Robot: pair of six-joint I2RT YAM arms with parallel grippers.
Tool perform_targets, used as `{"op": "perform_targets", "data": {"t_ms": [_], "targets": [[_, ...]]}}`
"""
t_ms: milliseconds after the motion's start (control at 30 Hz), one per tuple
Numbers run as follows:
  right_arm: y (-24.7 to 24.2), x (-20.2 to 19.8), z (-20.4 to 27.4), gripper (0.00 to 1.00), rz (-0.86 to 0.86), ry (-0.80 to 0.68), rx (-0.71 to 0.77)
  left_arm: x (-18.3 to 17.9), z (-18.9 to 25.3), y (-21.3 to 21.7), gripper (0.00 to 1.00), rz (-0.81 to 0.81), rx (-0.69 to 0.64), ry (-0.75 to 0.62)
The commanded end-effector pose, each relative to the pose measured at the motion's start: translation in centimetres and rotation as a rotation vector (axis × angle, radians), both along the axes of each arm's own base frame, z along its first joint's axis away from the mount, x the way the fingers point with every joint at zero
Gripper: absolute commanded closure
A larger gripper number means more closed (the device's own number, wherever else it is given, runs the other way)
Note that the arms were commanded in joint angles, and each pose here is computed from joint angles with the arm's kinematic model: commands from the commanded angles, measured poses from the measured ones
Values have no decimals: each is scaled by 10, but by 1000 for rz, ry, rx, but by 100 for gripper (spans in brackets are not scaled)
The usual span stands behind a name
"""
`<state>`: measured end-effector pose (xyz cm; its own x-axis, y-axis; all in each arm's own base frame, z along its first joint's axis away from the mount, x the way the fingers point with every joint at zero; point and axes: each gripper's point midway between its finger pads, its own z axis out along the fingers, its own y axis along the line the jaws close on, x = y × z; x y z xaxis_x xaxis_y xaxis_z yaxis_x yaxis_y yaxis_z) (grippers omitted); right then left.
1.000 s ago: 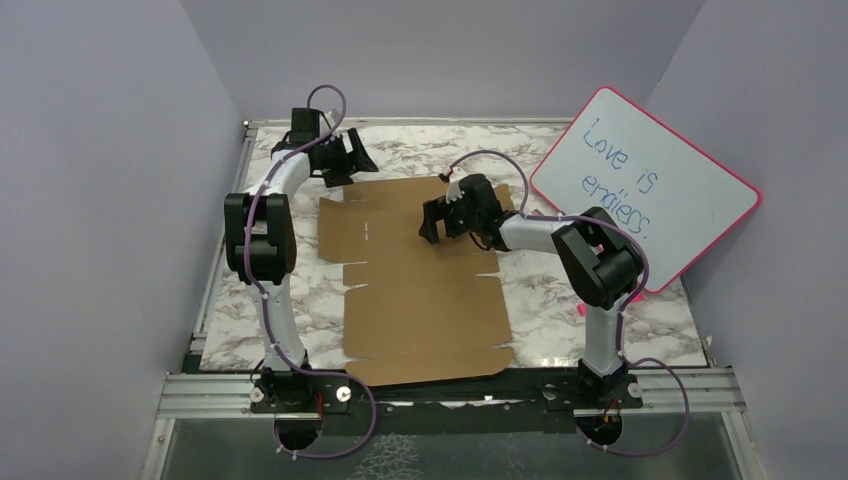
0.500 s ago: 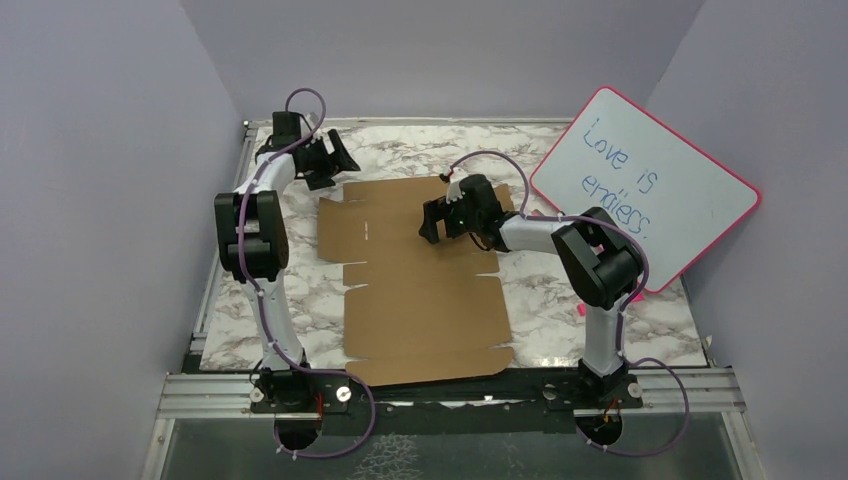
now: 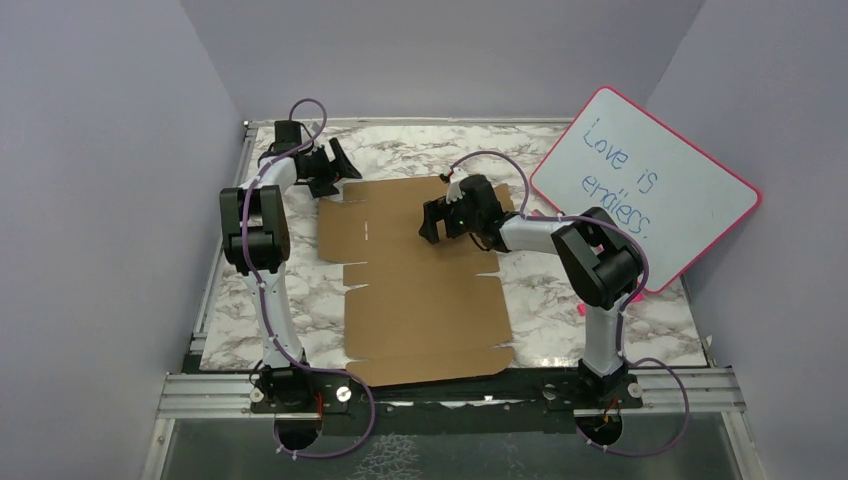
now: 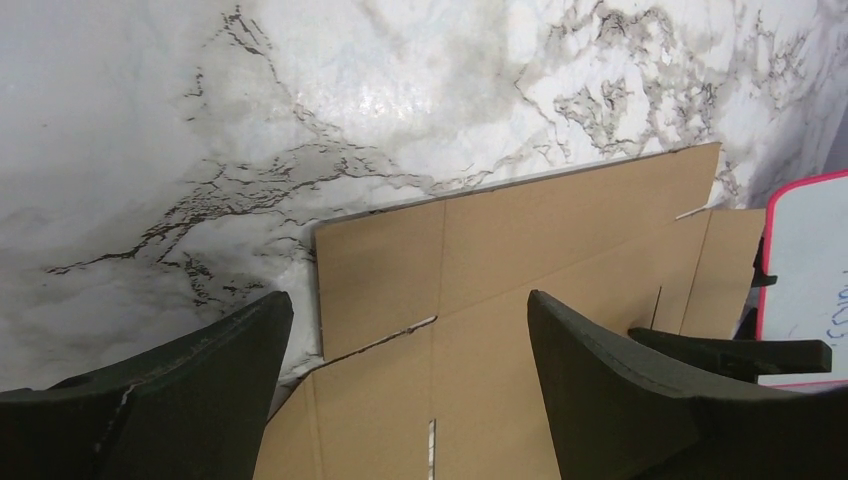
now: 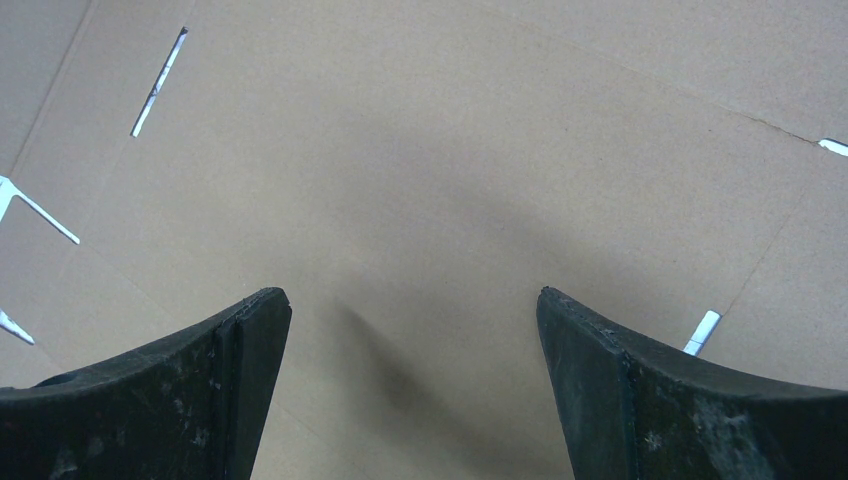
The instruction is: Fold the paper box
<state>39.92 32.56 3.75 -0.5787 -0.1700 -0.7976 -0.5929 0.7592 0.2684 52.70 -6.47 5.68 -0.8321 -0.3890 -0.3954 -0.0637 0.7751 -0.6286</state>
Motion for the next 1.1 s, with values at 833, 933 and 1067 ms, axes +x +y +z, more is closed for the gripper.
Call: {"op": "perform_targets", "data": {"t_ms": [833, 933, 1067], "targets": [[-12, -22, -40, 0, 0, 130, -58, -12, 59, -37, 14, -102, -152, -94], [-13, -23, -40, 0, -1, 131, -59, -14, 63, -41, 14, -101, -153, -104], [-13, -23, -40, 0, -1, 131, -59, -16, 65, -50, 14, -114, -160, -108]]}}
